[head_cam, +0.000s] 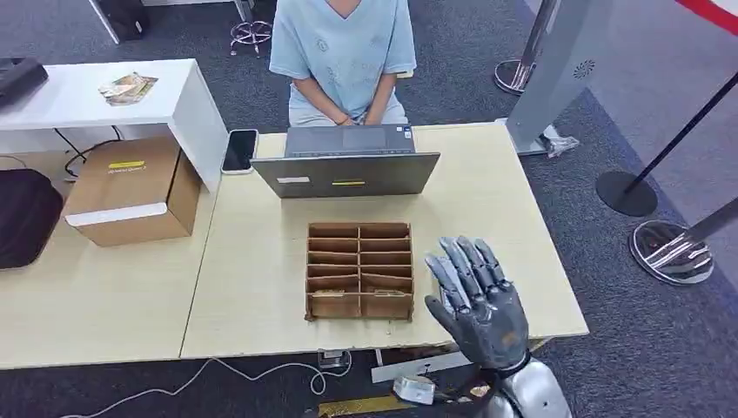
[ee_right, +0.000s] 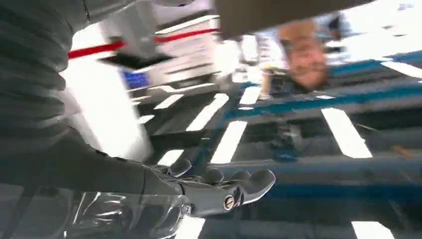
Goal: Pass the card to the sensor for recognition and then transmit it.
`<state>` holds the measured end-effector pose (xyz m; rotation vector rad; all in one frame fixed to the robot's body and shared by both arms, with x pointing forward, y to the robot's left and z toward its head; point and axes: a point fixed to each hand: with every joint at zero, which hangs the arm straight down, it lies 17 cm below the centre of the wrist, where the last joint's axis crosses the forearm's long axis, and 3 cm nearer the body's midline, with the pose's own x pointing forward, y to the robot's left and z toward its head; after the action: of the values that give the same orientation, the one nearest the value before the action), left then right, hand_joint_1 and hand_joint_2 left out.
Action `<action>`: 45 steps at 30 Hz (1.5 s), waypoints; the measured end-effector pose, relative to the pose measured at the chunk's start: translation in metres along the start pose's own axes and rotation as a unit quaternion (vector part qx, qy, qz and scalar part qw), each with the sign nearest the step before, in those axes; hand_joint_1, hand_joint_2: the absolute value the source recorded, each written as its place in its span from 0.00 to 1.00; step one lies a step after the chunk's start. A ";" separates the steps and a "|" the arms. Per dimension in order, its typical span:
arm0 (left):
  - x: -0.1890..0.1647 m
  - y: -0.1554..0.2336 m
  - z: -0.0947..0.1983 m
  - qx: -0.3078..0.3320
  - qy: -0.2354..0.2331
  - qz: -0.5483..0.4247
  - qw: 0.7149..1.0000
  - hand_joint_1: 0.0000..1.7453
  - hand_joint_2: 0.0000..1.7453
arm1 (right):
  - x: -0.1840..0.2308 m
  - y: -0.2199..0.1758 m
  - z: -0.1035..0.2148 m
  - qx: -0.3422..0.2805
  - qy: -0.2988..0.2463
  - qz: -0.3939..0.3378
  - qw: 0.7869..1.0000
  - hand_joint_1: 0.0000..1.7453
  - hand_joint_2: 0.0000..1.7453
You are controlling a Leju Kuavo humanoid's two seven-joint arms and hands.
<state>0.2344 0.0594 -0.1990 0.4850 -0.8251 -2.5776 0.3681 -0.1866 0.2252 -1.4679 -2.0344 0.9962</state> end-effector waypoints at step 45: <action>-0.008 0.001 0.000 0.001 0.024 -0.003 1.000 0.00 0.00 | 0.048 0.056 -0.009 0.087 -0.011 -0.183 0.979 0.17 1.00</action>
<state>0.2417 0.0619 -0.1965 0.5473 -0.8114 -2.5601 0.3929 -0.1286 0.1852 -0.9504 -2.0727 1.0059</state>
